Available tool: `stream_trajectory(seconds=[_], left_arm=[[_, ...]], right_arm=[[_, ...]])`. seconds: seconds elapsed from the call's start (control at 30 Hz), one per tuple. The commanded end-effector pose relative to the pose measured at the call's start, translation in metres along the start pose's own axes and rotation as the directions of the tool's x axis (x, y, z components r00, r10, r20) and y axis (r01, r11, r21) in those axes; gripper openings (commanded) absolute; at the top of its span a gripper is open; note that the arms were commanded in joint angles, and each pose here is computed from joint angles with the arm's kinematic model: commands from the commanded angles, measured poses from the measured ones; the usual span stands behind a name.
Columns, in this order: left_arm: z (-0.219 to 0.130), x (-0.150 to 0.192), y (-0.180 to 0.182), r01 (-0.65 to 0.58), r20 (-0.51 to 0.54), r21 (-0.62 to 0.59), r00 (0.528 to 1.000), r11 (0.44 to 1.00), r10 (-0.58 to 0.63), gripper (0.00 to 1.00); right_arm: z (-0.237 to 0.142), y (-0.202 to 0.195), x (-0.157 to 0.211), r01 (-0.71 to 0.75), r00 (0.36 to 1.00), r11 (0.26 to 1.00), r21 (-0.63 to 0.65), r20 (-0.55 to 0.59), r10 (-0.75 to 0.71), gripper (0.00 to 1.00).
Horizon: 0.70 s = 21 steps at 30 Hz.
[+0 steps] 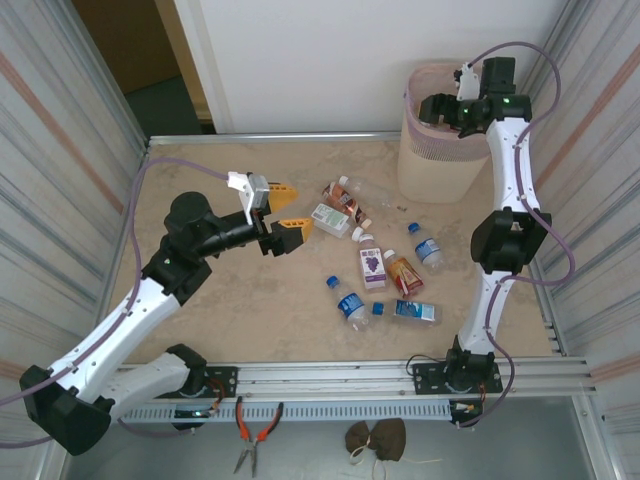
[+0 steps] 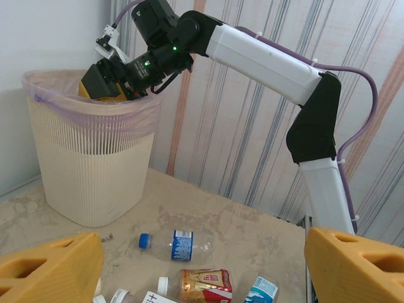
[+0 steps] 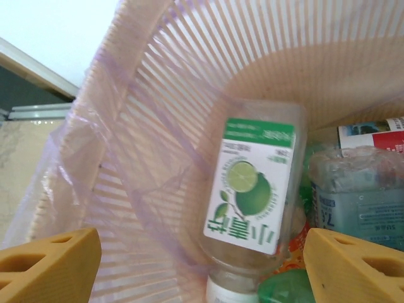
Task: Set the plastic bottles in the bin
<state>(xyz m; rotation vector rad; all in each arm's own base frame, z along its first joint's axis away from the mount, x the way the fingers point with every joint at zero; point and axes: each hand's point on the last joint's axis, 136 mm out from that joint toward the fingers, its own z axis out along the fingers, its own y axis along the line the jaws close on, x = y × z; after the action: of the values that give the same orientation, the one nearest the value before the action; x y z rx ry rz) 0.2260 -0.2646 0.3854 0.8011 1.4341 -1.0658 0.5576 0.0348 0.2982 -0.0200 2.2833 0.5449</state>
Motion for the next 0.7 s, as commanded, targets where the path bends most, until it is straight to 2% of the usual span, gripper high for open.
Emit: stream_trajectory(seconds=[0.0, 0.27, 0.4, 0.5, 0.67], left_arm=[[-0.003, -0.007, 0.002, -0.005, 0.033, -0.012, 0.999, 1.000, 0.005, 0.83], [-0.001, 0.005, 0.015, 0.033, -0.012, -0.075, 0.999, 0.997, -0.034, 0.82], [0.002, 0.021, 0.031, 0.103, -0.083, -0.153, 0.990, 0.983, -0.116, 0.78], [0.002, 0.039, 0.050, 0.203, -0.125, -0.267, 0.962, 0.942, -0.242, 0.77], [-0.006, 0.082, 0.077, 0.391, -0.119, -0.457, 0.863, 0.799, -0.490, 0.75]], right_arm=[[-0.019, 0.013, -0.009, 0.026, 0.999, 0.999, -0.024, 0.027, -0.025, 0.81], [-0.049, 0.023, -0.014, 0.051, 0.997, 0.999, 0.016, 0.056, -0.052, 0.76], [-0.072, 0.033, -0.016, 0.071, 0.994, 0.997, 0.038, 0.077, -0.074, 0.75], [-0.090, 0.042, -0.014, 0.083, 0.991, 0.996, 0.043, 0.098, -0.087, 0.75], [-0.117, 0.056, -0.006, 0.094, 0.987, 0.994, 0.053, 0.128, -0.100, 0.75]])
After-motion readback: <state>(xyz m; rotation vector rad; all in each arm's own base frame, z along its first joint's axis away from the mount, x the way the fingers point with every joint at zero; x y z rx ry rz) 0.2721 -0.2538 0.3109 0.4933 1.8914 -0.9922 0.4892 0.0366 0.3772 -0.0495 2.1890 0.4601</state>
